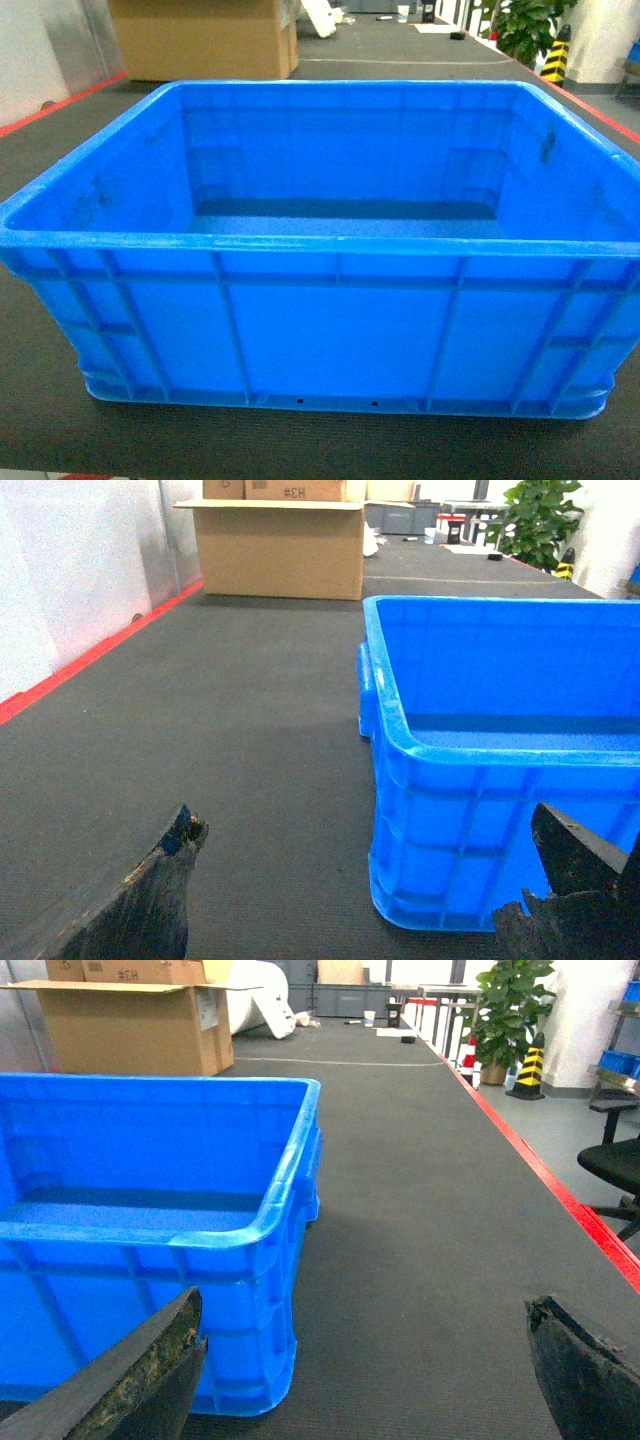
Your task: Place box next to blue box on left shelf
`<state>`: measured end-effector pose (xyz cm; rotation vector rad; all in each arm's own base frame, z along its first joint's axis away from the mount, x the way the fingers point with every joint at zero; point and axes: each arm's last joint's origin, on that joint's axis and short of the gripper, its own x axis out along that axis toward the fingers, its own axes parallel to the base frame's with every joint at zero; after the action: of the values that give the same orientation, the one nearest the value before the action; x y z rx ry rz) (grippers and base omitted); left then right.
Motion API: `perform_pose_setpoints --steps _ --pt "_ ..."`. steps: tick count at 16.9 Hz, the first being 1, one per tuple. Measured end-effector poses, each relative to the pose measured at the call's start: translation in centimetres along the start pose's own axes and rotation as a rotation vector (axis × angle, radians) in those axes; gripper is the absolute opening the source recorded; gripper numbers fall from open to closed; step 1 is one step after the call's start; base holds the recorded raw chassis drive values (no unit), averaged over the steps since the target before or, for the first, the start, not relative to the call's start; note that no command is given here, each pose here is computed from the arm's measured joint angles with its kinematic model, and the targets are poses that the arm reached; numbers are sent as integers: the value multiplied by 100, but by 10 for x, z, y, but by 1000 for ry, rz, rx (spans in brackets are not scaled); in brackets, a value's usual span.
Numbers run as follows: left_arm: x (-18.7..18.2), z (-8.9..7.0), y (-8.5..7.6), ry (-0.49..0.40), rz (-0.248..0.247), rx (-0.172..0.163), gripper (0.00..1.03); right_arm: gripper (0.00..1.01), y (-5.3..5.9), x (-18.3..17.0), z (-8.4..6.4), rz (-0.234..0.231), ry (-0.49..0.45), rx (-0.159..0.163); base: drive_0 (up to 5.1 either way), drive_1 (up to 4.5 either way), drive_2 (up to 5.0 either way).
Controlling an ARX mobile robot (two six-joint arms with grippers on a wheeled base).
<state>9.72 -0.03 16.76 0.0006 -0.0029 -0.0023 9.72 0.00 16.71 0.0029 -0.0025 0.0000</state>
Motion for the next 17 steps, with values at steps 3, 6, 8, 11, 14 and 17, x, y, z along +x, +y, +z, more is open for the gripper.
perform_pose_setpoints --steps 3,6,8,11,14,17 --pt "0 0 0 0 0 0 98 98 0 0 0 0 0 0 0 0 0" --pt "0 0 0 0 0 0 98 98 0 0 0 0 0 0 0 0 0" --pt "0 0 0 0 0 0 98 98 0 0 0 0 0 0 0 0 0" --pt "0 0 0 0 0 0 98 98 0 0 0 0 0 0 0 0 0" --pt "8 -3 -5 121 244 12 98 98 2 0 -3 -67 132 1 0 0 0" --pt "19 21 -6 42 306 -10 98 98 8 12 9 -122 175 8 0 0 0"
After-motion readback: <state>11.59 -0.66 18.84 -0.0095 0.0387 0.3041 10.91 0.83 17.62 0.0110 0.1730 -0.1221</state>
